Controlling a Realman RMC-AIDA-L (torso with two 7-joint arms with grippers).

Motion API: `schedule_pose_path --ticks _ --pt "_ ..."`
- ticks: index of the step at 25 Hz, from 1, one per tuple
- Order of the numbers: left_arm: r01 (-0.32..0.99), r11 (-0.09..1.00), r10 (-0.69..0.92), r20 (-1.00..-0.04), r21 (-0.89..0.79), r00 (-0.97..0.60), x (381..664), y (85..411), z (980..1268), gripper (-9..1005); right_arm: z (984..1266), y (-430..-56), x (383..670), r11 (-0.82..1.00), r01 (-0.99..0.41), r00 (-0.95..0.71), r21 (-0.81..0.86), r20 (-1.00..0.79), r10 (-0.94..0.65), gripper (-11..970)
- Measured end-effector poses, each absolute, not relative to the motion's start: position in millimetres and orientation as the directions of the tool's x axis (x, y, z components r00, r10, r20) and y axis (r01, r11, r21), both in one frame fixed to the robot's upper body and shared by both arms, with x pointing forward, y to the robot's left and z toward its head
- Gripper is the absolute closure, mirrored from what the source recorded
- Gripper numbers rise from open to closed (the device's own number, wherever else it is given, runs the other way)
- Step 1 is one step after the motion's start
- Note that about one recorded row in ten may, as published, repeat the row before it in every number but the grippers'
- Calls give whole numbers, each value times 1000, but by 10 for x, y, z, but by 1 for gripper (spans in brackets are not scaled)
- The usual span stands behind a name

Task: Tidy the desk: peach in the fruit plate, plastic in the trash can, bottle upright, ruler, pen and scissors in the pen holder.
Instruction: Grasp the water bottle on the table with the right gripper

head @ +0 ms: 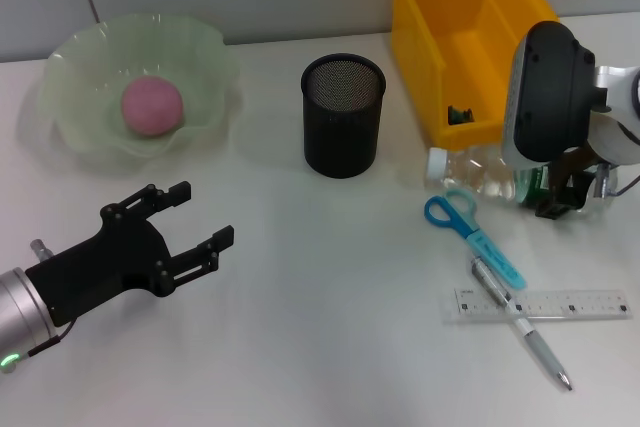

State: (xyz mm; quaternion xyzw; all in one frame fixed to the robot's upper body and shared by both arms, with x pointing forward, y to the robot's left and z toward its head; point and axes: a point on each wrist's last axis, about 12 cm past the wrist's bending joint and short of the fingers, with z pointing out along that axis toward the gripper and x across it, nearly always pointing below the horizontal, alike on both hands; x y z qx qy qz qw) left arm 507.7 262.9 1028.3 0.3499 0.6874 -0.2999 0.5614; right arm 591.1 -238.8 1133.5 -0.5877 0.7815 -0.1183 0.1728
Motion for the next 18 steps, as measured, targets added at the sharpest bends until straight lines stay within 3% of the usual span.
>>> schedule_pose_path --ticks 18 --pt "822 569 138 -983 -24 -124 5081 2620 10297 213 11210 -2447 5940 373 -866 -347 -333 -136 -928 227"
